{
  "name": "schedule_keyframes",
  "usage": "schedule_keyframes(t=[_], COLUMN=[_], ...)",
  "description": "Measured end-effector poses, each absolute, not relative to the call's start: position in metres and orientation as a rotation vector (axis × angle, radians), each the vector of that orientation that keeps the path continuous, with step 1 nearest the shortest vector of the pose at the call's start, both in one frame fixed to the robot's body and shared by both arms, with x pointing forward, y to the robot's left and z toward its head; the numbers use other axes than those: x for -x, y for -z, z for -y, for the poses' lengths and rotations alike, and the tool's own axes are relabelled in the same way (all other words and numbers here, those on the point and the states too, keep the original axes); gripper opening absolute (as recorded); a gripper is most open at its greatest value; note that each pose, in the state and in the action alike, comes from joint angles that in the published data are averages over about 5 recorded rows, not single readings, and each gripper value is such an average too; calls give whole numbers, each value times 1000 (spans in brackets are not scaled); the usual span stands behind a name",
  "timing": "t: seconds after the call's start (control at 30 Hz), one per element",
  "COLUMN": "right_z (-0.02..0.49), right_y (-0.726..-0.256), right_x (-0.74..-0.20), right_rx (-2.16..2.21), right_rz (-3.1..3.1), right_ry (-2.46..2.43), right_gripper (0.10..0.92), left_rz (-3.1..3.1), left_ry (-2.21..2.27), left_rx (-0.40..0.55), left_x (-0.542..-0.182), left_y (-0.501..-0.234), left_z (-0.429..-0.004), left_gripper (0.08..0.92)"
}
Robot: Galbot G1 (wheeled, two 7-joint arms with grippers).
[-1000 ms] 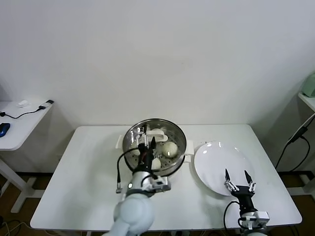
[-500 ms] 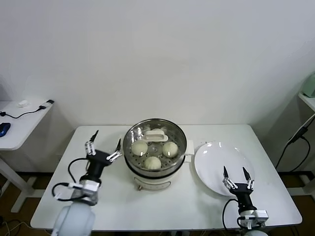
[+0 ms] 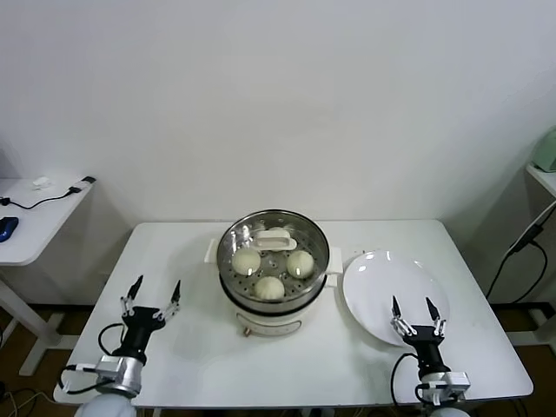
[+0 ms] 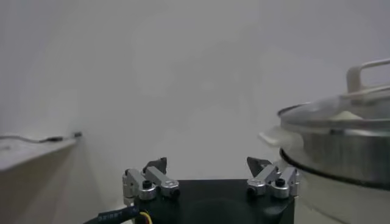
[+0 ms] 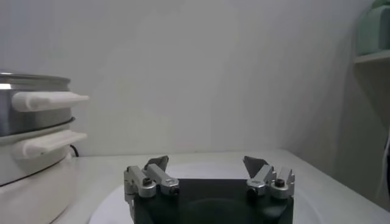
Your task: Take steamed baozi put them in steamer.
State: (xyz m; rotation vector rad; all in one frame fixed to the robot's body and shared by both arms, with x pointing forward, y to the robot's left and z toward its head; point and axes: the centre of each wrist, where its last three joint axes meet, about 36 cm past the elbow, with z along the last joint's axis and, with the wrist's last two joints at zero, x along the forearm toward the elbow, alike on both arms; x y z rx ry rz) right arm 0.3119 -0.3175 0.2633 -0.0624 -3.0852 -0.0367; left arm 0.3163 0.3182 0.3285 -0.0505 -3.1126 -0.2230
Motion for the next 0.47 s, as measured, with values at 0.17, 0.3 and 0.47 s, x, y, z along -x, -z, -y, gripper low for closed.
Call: schedule_keyframes(t=[0.17,0.3,0.47], right_z=[318,318,318], right_y=[-262,-262,-261], right_x=[-312,-311,-311], right_rx=[61,62,64], right_rz=[3082,3081,3081], right_ry=[32,31,31], right_gripper=[823,823,823], left_rz=[3107,3104,3103], left_ry=[155,121,99], left_rx=[29,10,-2], left_x=[-306,-300,-296], left_y=[-313,-304,-298], left_z=[-322,-324,-325], left_gripper=[823,823,823])
